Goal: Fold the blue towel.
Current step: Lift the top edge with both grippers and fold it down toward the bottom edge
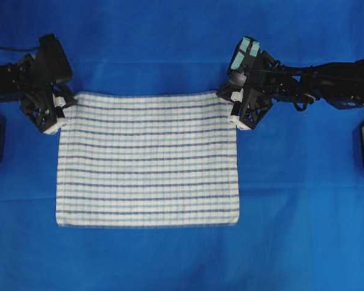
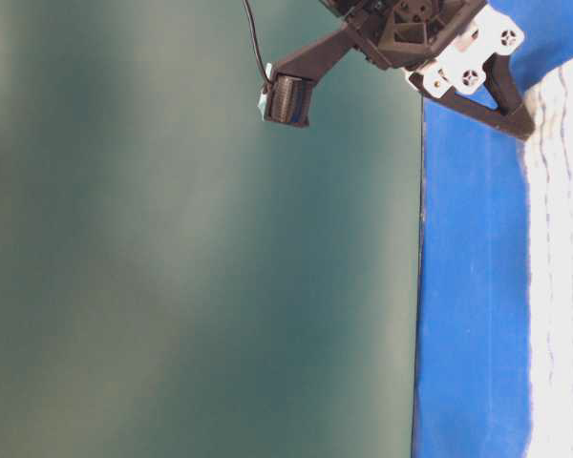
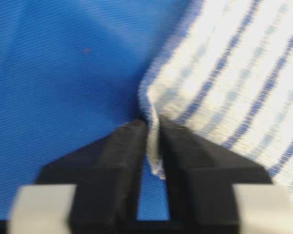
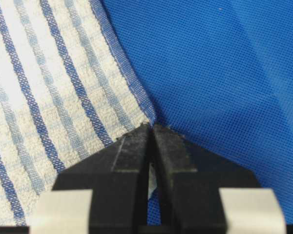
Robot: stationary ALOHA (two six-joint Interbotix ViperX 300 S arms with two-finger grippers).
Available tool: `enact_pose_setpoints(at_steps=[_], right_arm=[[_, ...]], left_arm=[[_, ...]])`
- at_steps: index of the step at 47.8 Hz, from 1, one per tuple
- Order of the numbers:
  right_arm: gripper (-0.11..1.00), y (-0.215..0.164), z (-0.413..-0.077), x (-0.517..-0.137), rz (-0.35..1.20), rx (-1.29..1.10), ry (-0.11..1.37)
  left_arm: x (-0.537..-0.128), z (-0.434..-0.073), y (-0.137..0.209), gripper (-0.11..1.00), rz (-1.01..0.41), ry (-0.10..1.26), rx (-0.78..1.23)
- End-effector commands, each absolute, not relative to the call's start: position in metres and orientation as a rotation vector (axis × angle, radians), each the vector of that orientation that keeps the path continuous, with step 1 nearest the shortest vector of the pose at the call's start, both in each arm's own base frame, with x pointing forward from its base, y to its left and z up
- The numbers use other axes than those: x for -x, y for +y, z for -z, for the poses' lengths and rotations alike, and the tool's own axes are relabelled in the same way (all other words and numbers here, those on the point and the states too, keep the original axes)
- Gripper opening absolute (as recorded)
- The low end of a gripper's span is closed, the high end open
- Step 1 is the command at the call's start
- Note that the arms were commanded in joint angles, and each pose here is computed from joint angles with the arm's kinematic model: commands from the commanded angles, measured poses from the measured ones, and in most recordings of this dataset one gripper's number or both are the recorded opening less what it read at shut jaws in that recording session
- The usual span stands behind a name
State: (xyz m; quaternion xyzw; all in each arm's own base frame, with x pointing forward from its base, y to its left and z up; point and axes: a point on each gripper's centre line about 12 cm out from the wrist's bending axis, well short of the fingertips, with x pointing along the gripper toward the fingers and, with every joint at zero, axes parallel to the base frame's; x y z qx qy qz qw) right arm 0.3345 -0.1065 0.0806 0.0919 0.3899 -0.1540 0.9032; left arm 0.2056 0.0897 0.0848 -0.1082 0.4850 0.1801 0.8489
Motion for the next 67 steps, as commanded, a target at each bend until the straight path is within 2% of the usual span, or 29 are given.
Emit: enact_pose_setpoints(at_steps=[1, 8, 19, 32, 48, 67], right_arm=[[0.01, -0.106, -0.090, -0.340, 0.313, -0.184, 0.782], [0.01, -0.106, -0.101, -0.342, 0.312, -0.180, 0.751], [0.01, -0.105, -0.126, -0.339, 0.314, -0.175, 0.692], [0.01, -0.097, -0.132, -0.338, 0.295, -0.174, 0.701], [0.01, -0.039, -0.152, -0.342, 0.156, -0.169, 0.711], [0.01, 0.042, -0.149, -0.338, -0.018, -0.205, 0.758]], left_arm=[[-0.203, -0.084, 0.085, 0.03, -0.368, 1.041, 0.227], [-0.203, -0.090, 0.085, 0.02, -0.365, 1.047, 0.228], [-0.209, -0.120, 0.087, 0.02, -0.366, 0.989, 0.217], [-0.205, -0.135, 0.075, 0.02, -0.343, 0.927, 0.214], [-0.208, -0.134, 0.021, 0.02, -0.196, 0.994, 0.254], [-0.206, -0.135, -0.052, 0.02, -0.018, 1.019, 0.335]])
